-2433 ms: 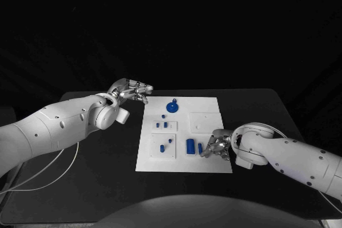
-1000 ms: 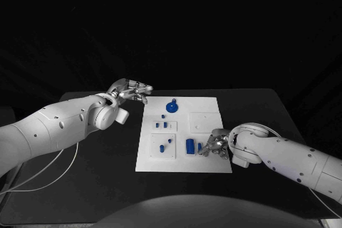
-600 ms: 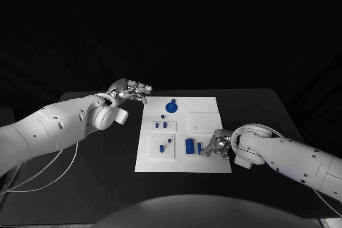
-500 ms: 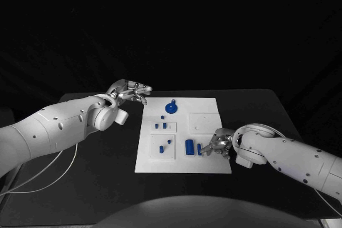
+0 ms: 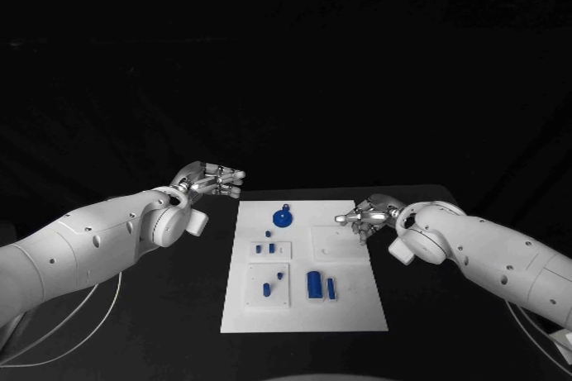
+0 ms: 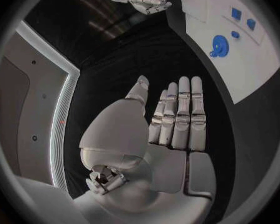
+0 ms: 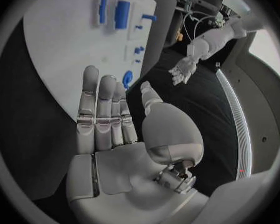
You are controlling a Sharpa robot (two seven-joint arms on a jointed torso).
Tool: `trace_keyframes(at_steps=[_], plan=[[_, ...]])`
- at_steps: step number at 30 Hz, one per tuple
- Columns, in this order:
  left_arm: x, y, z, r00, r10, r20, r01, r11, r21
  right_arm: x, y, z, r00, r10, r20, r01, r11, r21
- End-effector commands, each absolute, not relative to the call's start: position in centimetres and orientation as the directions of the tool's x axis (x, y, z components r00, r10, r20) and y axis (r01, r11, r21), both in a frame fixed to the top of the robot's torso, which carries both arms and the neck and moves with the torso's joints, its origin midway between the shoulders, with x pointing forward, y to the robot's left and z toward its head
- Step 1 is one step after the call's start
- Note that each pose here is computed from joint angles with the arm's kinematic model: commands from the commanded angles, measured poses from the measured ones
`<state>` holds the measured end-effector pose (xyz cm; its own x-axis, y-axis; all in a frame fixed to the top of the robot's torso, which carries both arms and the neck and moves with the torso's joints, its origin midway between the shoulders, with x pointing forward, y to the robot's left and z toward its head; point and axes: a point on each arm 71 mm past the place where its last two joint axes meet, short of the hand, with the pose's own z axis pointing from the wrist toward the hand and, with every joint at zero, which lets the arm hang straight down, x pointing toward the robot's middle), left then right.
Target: Assemble the parts on the task board
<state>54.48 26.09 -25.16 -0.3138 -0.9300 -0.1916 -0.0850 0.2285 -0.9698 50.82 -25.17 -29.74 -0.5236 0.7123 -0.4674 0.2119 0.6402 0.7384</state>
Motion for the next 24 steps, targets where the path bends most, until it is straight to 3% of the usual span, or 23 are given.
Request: trace_keyframes(at_steps=[1, 5, 9, 18, 19, 24], plan=[[55.2, 26.3, -24.5, -0.264, -0.951, -0.159, -0.101, 0.192, -0.976, 52.5, -26.0, -28.4, -0.369, 0.894, -0.253, 0.203, 0.343, 0.917], [55.8, 26.3, -24.3, -0.246, -0.958, -0.148, -0.102, 0.177, -0.979, 53.9, -26.8, -27.9, -0.281, 0.947, -0.156, 0.171, 0.21, 0.963], [56.2, 26.2, -24.1, -0.222, -0.965, -0.14, -0.096, 0.165, -0.982, 54.8, -27.0, -27.4, -0.23, 0.967, -0.112, 0.111, 0.141, 0.984], [56.5, 25.5, -24.0, -0.208, -0.97, -0.122, -0.086, 0.143, -0.986, 55.6, -26.4, -27.0, -0.215, 0.969, -0.125, 0.03, 0.134, 0.991], [56.4, 25.6, -24.3, -0.231, -0.962, -0.145, -0.098, 0.172, -0.98, 55.5, -26.6, -27.6, -0.231, 0.962, -0.143, 0.101, 0.17, 0.98], [56.0, 25.2, -24.3, -0.221, -0.966, -0.136, -0.091, 0.159, -0.983, 55.3, -26.2, -27.1, -0.221, 0.966, -0.136, 0.086, 0.158, 0.984]])
